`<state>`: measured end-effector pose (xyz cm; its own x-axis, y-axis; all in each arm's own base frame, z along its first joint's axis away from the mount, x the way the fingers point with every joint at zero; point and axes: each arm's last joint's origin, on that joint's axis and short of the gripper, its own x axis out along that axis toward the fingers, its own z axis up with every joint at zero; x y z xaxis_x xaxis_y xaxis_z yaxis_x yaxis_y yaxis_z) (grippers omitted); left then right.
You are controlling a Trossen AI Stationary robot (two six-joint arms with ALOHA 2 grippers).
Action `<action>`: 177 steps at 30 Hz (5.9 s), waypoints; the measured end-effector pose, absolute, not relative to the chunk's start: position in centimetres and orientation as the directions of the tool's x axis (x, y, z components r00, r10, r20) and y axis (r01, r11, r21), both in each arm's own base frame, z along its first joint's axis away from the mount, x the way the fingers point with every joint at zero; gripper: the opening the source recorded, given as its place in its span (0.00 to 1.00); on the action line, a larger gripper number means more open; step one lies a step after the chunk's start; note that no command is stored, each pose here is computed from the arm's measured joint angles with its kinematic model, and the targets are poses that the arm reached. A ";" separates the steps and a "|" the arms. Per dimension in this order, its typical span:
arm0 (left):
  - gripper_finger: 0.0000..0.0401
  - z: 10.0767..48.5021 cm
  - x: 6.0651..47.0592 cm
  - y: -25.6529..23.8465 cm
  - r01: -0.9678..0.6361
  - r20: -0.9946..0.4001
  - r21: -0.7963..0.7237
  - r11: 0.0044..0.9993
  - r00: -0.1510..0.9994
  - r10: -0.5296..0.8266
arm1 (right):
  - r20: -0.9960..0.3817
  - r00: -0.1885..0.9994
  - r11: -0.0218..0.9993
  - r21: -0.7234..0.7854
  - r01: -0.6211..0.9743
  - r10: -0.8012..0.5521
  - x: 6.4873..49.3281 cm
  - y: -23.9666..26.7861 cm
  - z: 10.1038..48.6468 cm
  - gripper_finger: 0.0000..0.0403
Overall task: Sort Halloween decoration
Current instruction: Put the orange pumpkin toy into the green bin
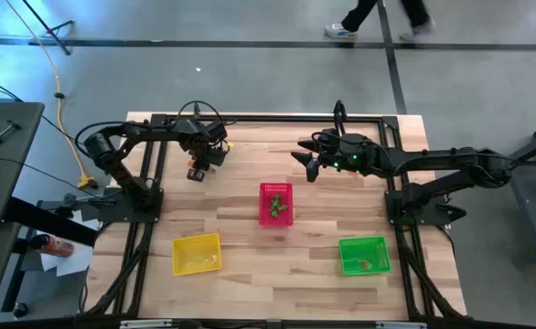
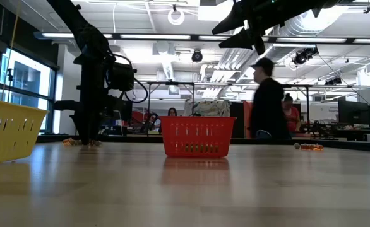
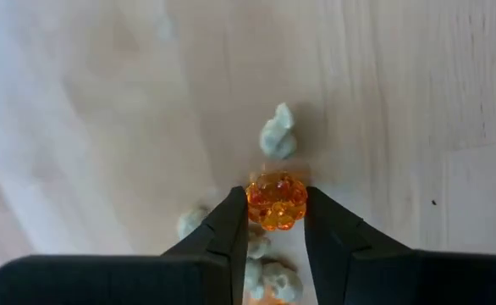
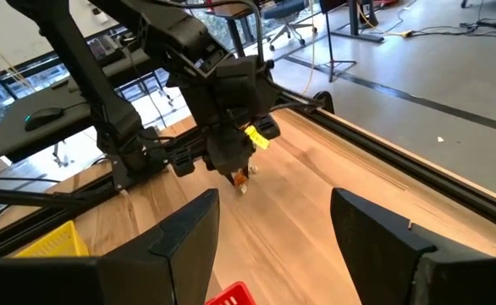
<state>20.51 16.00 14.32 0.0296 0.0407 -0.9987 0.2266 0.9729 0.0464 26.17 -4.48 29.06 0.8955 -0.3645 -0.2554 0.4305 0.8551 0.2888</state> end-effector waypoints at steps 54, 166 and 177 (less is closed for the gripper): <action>0.19 36.8 29.8 7.8 0.039 -0.174 0.346 0.937 0.985 0.024 | 0.085 0.990 0.488 0.873 -0.018 -0.116 26.8 -6.3 32.0 0.55; 0.50 37.6 24.0 9.9 -0.251 -0.360 0.252 0.935 0.872 0.331 | -0.831 0.146 0.507 0.456 0.731 0.537 18.9 8.7 23.6 0.24; 0.50 37.6 23.6 10.5 -0.280 -0.365 0.251 0.926 0.859 0.359 | -0.876 0.071 0.306 0.241 0.921 0.478 16.4 9.6 17.9 0.24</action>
